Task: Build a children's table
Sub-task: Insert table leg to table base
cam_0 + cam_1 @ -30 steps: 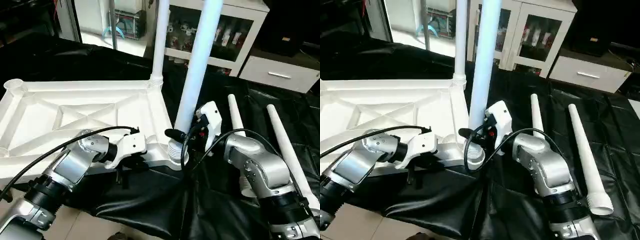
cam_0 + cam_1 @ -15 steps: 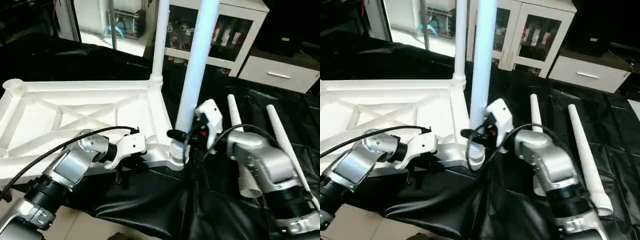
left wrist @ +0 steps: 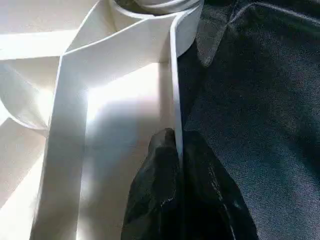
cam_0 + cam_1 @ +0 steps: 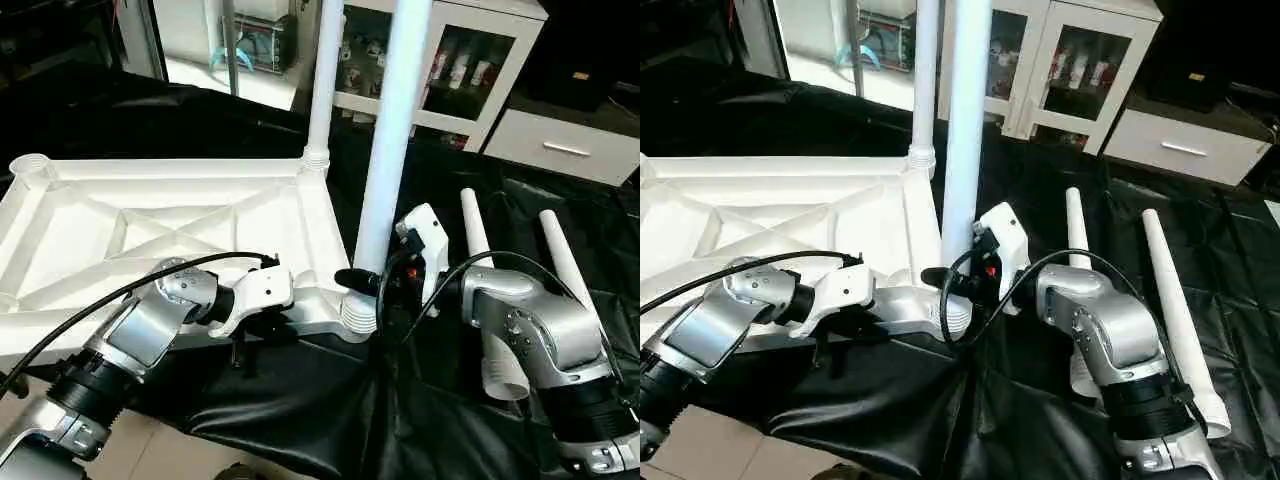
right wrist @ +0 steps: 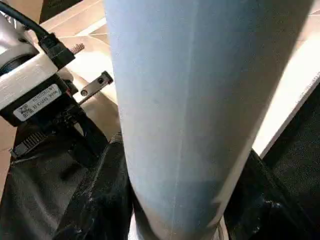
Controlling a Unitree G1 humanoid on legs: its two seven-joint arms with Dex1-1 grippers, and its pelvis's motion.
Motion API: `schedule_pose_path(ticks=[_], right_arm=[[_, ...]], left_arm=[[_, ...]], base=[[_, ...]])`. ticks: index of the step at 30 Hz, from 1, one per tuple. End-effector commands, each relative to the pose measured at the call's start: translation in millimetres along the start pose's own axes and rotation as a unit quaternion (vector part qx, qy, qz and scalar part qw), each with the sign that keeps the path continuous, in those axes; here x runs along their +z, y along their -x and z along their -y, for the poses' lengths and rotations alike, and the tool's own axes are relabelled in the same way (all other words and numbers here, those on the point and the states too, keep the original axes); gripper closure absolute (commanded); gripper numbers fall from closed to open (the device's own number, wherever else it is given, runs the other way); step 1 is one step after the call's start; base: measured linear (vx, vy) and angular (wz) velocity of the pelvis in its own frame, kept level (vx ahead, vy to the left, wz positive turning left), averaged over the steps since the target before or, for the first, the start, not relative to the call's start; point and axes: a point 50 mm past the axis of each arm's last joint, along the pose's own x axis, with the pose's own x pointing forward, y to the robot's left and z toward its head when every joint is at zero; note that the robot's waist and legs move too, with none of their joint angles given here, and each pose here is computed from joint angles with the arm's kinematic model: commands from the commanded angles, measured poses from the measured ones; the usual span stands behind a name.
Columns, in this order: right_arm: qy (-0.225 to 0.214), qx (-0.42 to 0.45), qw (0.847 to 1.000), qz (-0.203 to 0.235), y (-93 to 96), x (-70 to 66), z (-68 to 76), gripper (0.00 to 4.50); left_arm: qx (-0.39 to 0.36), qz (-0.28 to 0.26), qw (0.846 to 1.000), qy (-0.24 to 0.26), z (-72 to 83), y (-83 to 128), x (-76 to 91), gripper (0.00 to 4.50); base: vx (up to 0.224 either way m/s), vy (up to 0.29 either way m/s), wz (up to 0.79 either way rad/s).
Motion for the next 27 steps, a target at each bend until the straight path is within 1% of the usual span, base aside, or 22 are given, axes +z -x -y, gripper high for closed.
schedule_pose_path(ticks=[1,8,12,14,17,18,20,25,27], right_arm=[[-0.003,-0.008,1.0,-0.02,-1.1,-9.6,-0.1,2.65],[-0.012,-0.029,0.999,-0.008,-2.9,-7.3,6.9,2.65],[-0.017,-0.036,0.999,-0.01,-6.7,-8.4,9.7,2.65],[-0.035,-0.032,0.999,-0.011,-10.8,-9.8,8.9,2.65],[-0.043,-0.034,0.998,-0.019,-11.7,-12.7,10.0,2.65],[-0.051,-0.041,0.998,-0.026,-12.0,-15.9,12.7,2.65],[-0.069,-0.05,0.996,-0.028,-12.3,-18.6,15.7,2.65],[-0.065,-0.055,0.996,-0.03,-12.1,-19.9,17.0,2.65],[-0.044,-0.048,0.997,-0.031,-10.2,-20.8,14.4,2.65]], left_arm=[[-0.011,-0.004,1.0,0.005,5.9,-9,-5.4,4.5],[-0.011,-0.003,1.0,0.006,7.0,-8,-4.9,4.5],[-0.013,-0.001,1.0,0.006,8.3,-9,-4.2,4.5],[-0.017,0.0,1.0,0.009,10.4,-9,-4.6,4.5],[-0.02,0.0,1.0,0.009,11.6,-9,-4.8,4.5],[-0.021,0.0,1.0,0.01,12.4,-8,-4.8,4.5],[-0.022,-0.001,1.0,0.01,13.2,-8,-5.2,4.5],[-0.022,-0.002,1.0,0.011,14.2,-8,-5.8,4.5],[-0.021,-0.003,1.0,0.012,14.6,-7,-6.1,4.5]], base=[[0.0,0.0,0.0],[0.0,0.0,0.0],[0.0,0.0,0.0],[0.0,0.0,0.0],[0.0,0.0,0.0],[0.0,0.0,0.0],[0.0,0.0,0.0],[0.0,0.0,0.0],[0.0,0.0,0.0]])
